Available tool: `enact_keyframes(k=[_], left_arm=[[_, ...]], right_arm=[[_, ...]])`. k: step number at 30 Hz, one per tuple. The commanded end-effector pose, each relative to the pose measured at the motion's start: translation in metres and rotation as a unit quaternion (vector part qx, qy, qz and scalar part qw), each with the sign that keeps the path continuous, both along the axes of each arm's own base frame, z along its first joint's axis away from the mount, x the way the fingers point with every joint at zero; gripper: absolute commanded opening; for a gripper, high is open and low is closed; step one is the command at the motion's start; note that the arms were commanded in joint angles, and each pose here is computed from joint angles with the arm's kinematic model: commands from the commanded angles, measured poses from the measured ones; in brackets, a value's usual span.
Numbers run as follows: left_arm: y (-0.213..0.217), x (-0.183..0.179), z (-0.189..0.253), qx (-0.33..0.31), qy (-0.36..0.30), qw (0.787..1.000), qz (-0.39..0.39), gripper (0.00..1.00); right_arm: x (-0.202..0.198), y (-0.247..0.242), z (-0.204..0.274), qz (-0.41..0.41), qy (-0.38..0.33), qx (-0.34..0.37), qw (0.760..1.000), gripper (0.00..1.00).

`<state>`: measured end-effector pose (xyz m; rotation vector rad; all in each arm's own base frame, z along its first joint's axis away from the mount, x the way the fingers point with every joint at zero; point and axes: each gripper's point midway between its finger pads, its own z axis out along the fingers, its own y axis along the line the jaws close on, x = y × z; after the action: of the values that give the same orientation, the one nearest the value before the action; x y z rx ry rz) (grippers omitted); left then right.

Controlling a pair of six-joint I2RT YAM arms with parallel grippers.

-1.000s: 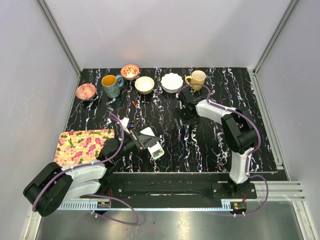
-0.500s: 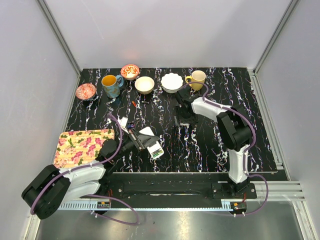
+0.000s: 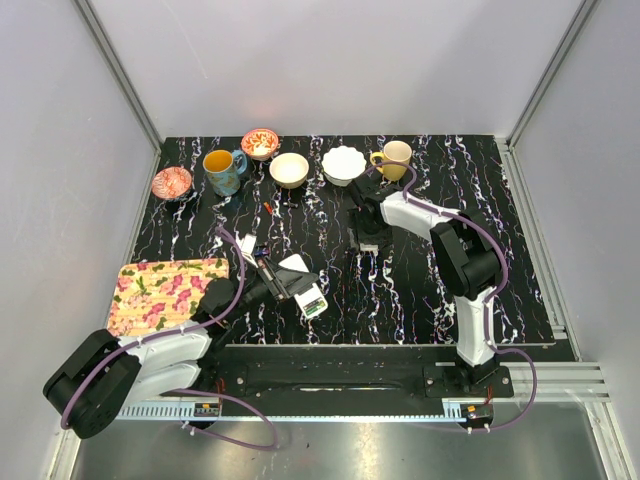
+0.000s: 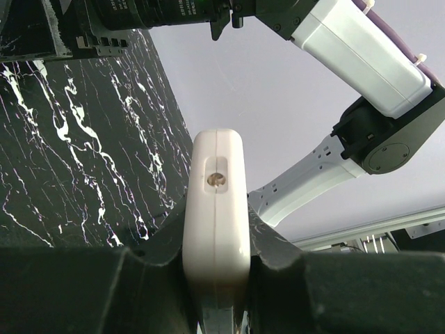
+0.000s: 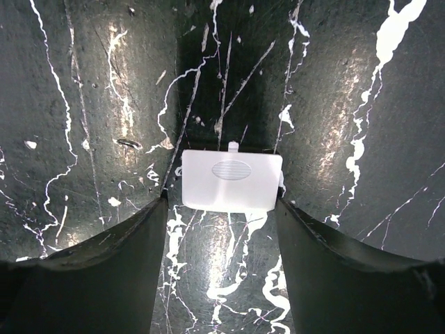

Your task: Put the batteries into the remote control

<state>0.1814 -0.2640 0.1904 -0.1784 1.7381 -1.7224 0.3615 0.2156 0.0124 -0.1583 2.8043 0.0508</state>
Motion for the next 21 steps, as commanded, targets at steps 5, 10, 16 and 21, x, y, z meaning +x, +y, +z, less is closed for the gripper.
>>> enact_keyframes(k=[5,10,16,21], left_arm=[[-0.003,-0.004,0.022,-0.025,-0.035,0.999,-0.013,0.00],[-0.001,-0.005,0.021,-0.026,-0.034,0.999,-0.012,0.00],[0.000,-0.005,0.021,-0.026,-0.034,0.999,-0.009,0.00],[-0.002,0.000,0.025,-0.028,-0.034,0.999,-0.003,0.00]], right_arm=[[-0.021,-0.005,-0.039,-0.022,0.034,-0.018,0.999,0.62],[-0.025,-0.008,-0.044,-0.020,0.041,-0.022,0.999,0.54],[-0.024,-0.013,-0.036,-0.018,0.029,-0.031,0.999,0.29],[-0.031,-0.026,0.001,-0.016,0.002,-0.040,0.999,0.00]])
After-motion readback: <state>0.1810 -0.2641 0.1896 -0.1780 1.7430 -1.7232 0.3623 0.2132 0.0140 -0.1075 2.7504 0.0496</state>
